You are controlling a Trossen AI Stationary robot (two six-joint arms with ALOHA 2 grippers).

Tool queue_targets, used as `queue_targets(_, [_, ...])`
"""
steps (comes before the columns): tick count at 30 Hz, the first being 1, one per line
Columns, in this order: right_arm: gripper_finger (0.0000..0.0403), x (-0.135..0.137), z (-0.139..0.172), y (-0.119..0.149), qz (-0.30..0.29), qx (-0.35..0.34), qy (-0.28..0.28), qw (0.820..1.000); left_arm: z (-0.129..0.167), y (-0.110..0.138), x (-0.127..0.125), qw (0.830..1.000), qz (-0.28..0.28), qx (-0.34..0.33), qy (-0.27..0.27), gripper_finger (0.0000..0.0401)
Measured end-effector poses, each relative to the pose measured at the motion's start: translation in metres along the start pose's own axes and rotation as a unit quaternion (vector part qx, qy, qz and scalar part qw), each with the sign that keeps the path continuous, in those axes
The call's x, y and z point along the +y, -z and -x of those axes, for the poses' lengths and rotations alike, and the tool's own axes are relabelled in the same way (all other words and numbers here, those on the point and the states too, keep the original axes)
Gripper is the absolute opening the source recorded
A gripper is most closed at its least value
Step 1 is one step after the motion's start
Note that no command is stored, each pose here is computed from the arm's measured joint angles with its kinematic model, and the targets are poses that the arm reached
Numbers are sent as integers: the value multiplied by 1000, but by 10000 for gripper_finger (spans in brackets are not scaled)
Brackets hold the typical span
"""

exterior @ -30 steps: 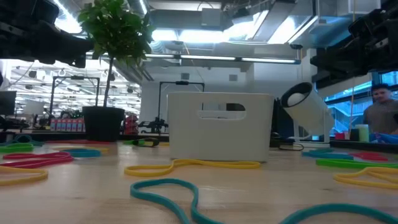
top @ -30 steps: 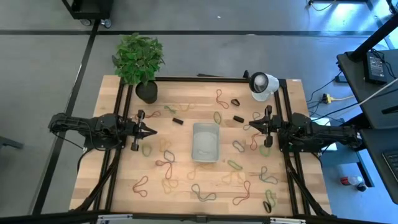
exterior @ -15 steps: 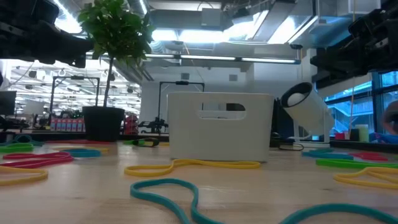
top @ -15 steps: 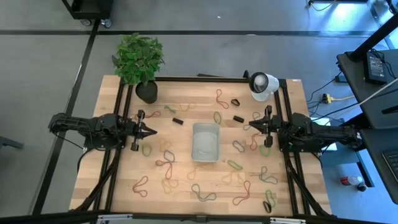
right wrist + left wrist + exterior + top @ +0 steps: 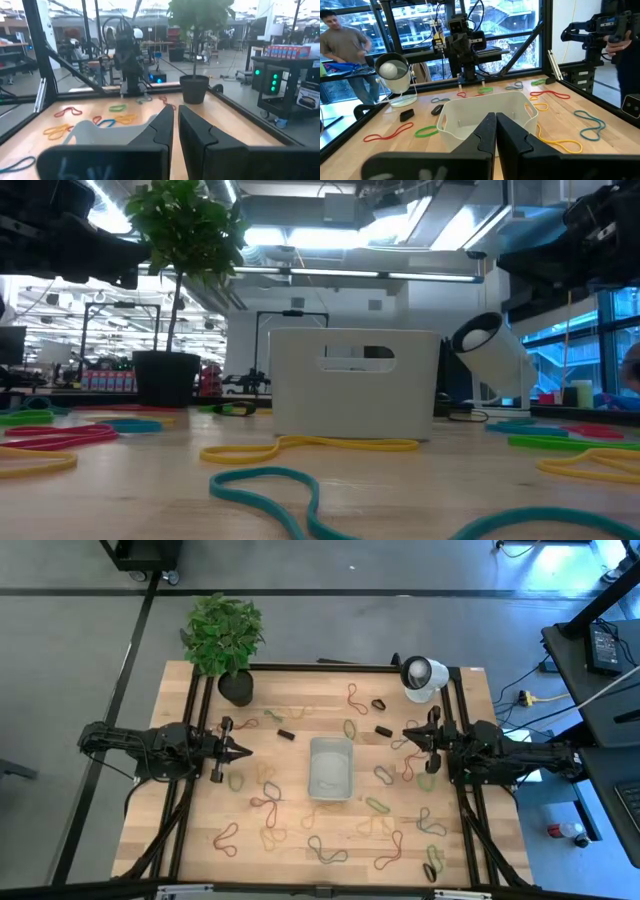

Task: Pick and place rubber bands into bin
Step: Put the black rubber band into the gray bin

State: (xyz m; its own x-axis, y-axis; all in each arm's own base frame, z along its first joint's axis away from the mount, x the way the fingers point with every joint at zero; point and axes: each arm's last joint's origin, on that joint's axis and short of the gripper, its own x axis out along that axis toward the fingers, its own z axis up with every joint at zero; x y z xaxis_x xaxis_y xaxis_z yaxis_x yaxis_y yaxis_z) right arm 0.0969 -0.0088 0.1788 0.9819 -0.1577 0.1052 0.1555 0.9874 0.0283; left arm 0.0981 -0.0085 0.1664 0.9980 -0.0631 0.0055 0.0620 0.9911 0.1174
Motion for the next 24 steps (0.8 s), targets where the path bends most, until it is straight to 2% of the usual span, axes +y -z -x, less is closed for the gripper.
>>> queue_targets(6, [32,0,0,-7,4,-34,-1,999,0,0,0,1000,0,0,0,7])
queue_targets(9, [17,0,1,-11,4,-51,-1,999,0,0,0,1000,0,0,0,6])
queue_targets(14, [5,-1,0,-44,-2,-57,28,998,0,0,0,1000,0,0,0,8])
queue_targets(19, [2,-2,-11,-88,28,12,85,996,0,0,0,1000,0,0,0,6])
queue_targets(24, [2,-4,-45,-125,55,131,155,978,0,0,0,1000,0,0,0,8])
